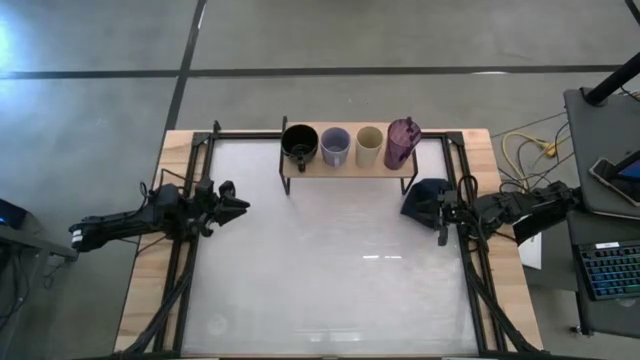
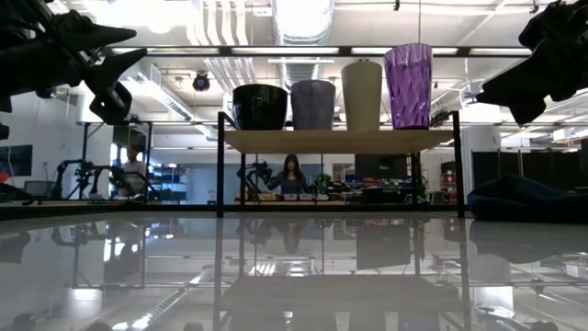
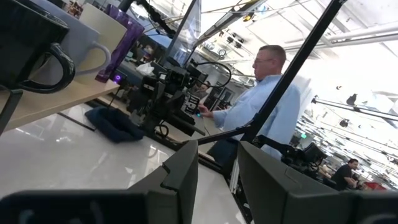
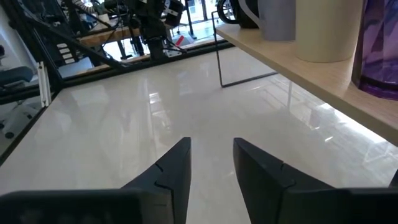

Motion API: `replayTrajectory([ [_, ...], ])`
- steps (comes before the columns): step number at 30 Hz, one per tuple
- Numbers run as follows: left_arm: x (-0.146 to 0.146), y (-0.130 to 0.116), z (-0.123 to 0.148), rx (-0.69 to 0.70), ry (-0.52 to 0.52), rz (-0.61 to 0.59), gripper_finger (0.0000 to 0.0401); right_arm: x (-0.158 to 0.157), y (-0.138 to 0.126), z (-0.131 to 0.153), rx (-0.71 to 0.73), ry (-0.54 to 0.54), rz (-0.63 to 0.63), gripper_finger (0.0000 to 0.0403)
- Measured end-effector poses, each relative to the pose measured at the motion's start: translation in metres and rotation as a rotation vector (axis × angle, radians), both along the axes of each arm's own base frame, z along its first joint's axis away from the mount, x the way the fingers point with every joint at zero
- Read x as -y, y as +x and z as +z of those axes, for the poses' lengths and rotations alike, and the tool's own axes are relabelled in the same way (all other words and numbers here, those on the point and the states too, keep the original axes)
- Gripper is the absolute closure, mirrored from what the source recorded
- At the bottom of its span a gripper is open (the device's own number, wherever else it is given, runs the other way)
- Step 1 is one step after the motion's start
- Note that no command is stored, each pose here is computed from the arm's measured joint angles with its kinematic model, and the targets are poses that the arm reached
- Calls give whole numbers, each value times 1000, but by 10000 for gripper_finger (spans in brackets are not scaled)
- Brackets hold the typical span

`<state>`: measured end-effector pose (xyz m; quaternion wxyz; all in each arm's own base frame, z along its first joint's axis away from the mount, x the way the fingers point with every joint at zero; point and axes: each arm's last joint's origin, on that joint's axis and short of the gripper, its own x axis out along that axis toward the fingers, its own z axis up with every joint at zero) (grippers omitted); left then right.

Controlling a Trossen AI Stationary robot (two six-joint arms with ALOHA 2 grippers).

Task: Stack small to large cups/mugs on shelf
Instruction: Return to Home Position

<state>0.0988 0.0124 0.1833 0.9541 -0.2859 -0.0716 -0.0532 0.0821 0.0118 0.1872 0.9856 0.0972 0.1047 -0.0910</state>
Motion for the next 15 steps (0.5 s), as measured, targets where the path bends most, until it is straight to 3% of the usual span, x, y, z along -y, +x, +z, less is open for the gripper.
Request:
replayTrajectory([
  [15,0,0,0,2,1,0,301,0,0,0,0,0,1,288],
])
